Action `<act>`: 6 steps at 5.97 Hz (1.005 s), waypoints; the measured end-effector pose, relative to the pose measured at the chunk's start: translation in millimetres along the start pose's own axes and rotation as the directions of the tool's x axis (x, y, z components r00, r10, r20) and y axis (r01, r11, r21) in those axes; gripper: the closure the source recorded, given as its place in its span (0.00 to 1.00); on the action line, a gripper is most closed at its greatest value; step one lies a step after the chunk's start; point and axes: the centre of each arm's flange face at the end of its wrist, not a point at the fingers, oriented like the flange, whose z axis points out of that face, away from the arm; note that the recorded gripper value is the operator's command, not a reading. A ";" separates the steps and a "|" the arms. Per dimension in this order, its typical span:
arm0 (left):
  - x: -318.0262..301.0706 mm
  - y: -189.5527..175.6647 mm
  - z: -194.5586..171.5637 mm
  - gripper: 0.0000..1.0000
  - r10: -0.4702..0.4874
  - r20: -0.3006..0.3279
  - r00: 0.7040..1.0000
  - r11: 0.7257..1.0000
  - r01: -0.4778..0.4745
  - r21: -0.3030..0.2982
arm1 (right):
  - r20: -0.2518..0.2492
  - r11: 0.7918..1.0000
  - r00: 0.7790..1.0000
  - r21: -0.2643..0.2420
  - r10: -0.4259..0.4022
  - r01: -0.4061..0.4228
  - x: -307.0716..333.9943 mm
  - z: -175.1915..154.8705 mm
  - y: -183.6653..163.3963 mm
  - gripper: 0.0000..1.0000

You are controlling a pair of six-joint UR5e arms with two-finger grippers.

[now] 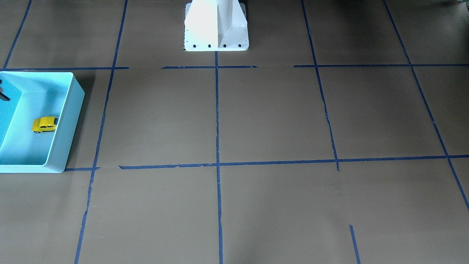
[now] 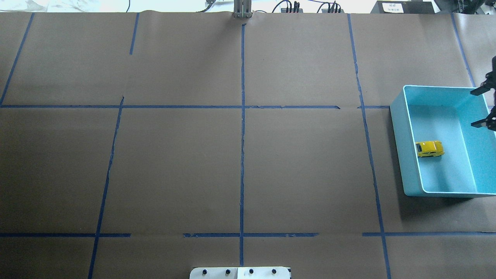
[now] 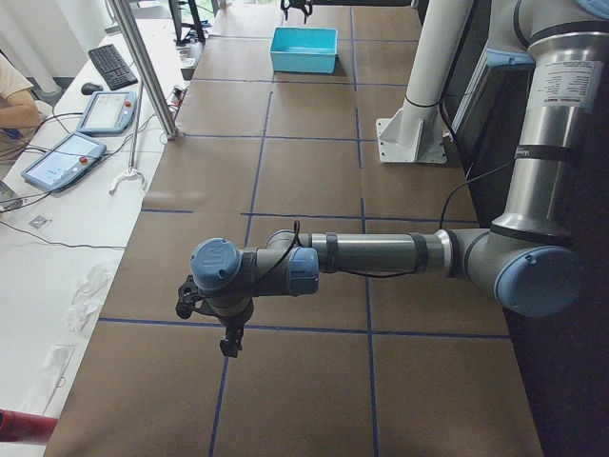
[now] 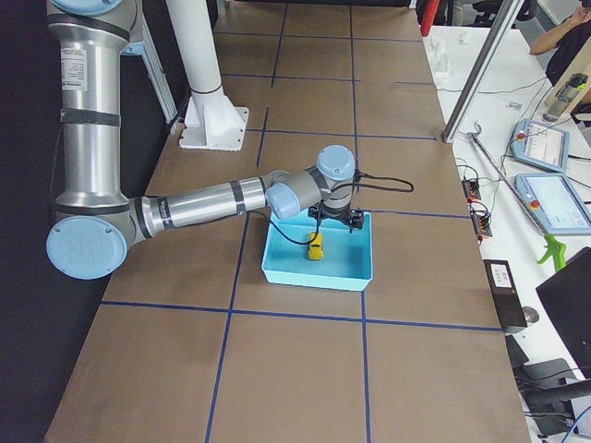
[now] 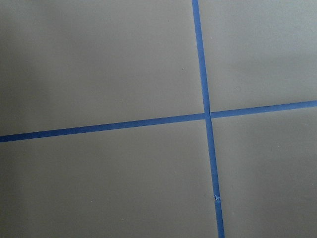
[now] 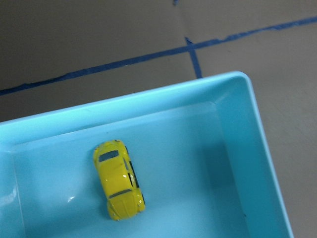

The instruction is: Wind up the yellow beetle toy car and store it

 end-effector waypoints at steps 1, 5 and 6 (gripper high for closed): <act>0.0 0.0 0.0 0.00 0.000 0.000 1.000 1.000 0.000 0.000 | -0.039 0.979 0.978 -0.010 0.204 -0.204 17.2 -25.5 18.2 0.00; 0.0 0.0 0.0 0.00 0.000 0.000 1.000 1.000 0.000 0.000 | -0.107 0.475 0.472 -0.003 0.875 -0.880 32.2 -51.3 89.4 0.00; 0.2 0.0 -0.2 0.00 0.000 0.000 1.000 1.000 0.000 0.000 | -0.118 0.393 0.391 -0.013 0.913 -0.920 30.4 -47.3 128.3 0.00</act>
